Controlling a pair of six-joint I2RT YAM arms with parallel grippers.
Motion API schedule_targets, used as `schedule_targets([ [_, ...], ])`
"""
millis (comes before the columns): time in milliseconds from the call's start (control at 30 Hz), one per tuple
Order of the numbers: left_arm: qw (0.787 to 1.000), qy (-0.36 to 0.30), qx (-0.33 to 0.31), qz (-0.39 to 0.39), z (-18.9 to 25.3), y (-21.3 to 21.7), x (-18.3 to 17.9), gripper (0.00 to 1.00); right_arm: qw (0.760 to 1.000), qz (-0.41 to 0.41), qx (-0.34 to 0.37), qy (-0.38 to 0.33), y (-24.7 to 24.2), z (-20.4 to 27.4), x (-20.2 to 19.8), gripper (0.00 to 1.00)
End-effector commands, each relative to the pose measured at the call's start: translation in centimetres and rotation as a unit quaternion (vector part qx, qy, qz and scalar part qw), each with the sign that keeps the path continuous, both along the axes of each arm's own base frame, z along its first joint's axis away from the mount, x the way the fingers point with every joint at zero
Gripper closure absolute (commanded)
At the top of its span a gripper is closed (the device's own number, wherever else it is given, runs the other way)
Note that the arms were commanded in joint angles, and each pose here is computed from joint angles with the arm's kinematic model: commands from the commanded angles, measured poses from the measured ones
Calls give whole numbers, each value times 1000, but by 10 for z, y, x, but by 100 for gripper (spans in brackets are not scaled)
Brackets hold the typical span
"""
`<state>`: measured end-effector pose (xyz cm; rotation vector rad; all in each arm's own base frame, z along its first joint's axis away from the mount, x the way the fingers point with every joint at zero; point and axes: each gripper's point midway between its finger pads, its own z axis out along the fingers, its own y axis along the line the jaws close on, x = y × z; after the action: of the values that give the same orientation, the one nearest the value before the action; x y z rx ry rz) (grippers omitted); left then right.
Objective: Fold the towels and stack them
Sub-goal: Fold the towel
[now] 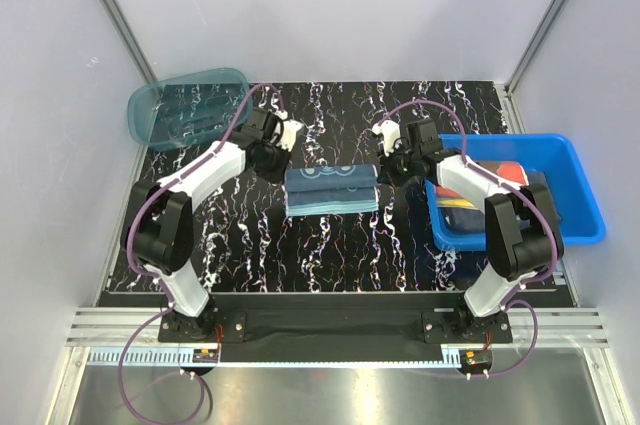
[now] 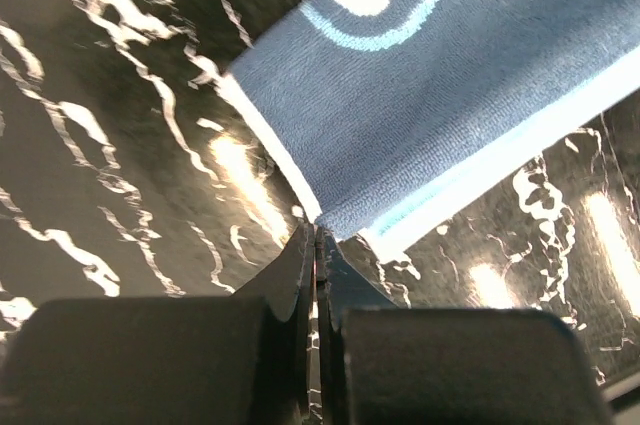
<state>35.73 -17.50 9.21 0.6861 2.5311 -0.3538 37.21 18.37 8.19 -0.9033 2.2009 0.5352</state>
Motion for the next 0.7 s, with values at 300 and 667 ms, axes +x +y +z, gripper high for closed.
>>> schedule_targets([
  [300, 1000, -3, -20, -1, 9, -12, -23, 100, 1000, -17, -4, 8, 4, -6, -11, 100],
  [667, 999, 7, -39, 1, 5, -18, -38, 100, 999, -40, -17, 18, 0, -7, -20, 100],
])
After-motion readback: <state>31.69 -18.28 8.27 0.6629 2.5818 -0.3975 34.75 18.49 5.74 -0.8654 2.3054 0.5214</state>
